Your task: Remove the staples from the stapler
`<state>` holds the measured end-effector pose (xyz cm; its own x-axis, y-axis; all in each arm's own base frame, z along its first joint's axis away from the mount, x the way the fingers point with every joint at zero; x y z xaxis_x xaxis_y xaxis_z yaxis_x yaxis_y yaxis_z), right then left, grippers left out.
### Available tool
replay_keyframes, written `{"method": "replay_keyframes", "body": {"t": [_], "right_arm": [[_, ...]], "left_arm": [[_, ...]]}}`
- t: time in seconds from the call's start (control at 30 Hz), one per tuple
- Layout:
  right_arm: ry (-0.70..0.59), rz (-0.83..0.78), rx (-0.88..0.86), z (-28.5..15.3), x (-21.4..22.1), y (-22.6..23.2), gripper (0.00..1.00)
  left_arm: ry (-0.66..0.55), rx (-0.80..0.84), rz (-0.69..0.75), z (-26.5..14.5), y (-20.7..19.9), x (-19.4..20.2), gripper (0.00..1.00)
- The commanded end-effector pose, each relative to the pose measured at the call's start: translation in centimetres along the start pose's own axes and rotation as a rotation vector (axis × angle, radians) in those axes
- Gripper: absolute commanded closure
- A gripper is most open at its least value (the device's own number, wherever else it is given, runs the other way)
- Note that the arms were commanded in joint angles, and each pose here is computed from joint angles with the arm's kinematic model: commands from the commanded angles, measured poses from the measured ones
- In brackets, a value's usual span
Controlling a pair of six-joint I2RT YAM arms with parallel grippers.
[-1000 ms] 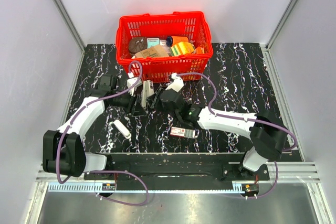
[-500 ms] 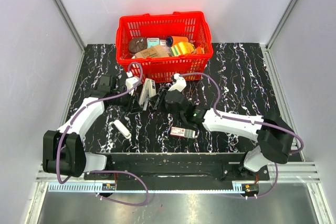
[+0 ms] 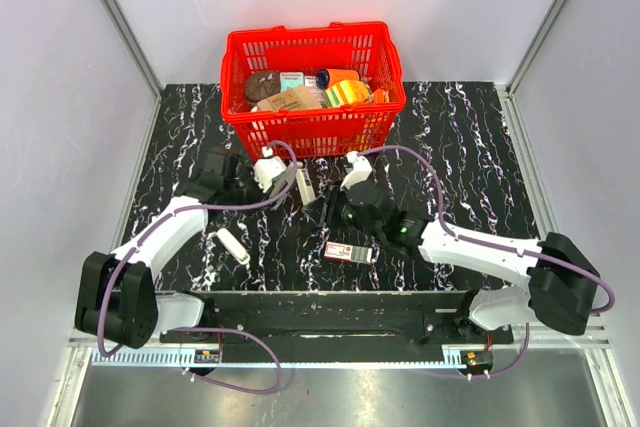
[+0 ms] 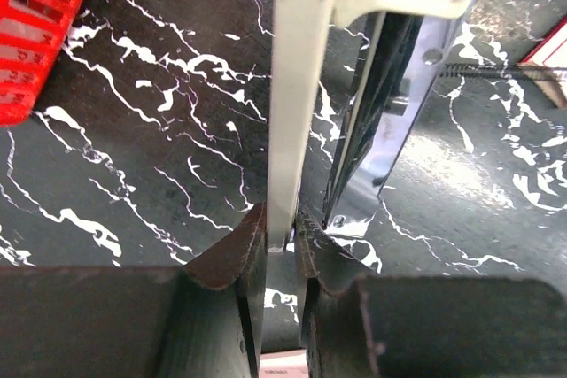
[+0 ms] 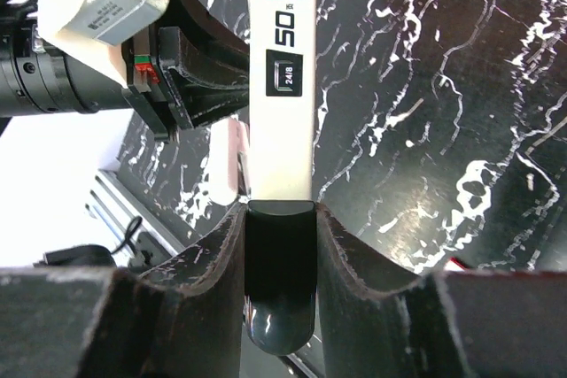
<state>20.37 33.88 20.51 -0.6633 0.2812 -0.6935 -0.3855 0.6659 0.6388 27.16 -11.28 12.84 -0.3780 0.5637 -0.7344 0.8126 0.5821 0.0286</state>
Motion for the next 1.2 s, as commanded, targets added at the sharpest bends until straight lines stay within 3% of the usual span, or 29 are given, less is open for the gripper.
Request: {"method": "replay_keyframes", "body": {"t": [0.0, 0.63, 0.83, 1.17], "right_arm": [[0.023, -0.081, -0.083, -2.3, -1.2, 0.7, 1.0], [0.17, -0.176, 0.021, -2.4, 0.3, -4.5, 1.0], [0.168, -0.174, 0.032, -2.5, 0.1, -5.0, 1.0], [0.16, -0.197, 0.058, -3.2, -0.7, -5.7, 1.0]], "left_arm": [[-0.034, -0.263, 0.221, -0.2, 3.3, -2.2, 0.85], [0.009, -0.516, 0.61, 1.7, 3.2, -2.2, 0.92], [0.018, -0.545, 0.695, 2.3, 2.6, -2.1, 0.93], [-0.03, -0.748, 0.932, 2.1, 1.6, -2.9, 0.97]]}}
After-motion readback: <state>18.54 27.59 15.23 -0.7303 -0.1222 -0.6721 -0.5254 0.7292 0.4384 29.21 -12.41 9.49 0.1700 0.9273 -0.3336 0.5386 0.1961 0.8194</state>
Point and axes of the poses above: each gripper's point midway between its finger pads, its own z axis out along the fingers, its own y axis along the line the jaws close on, x = y × z, the point moved 4 cm from there along -z, back along the fingers
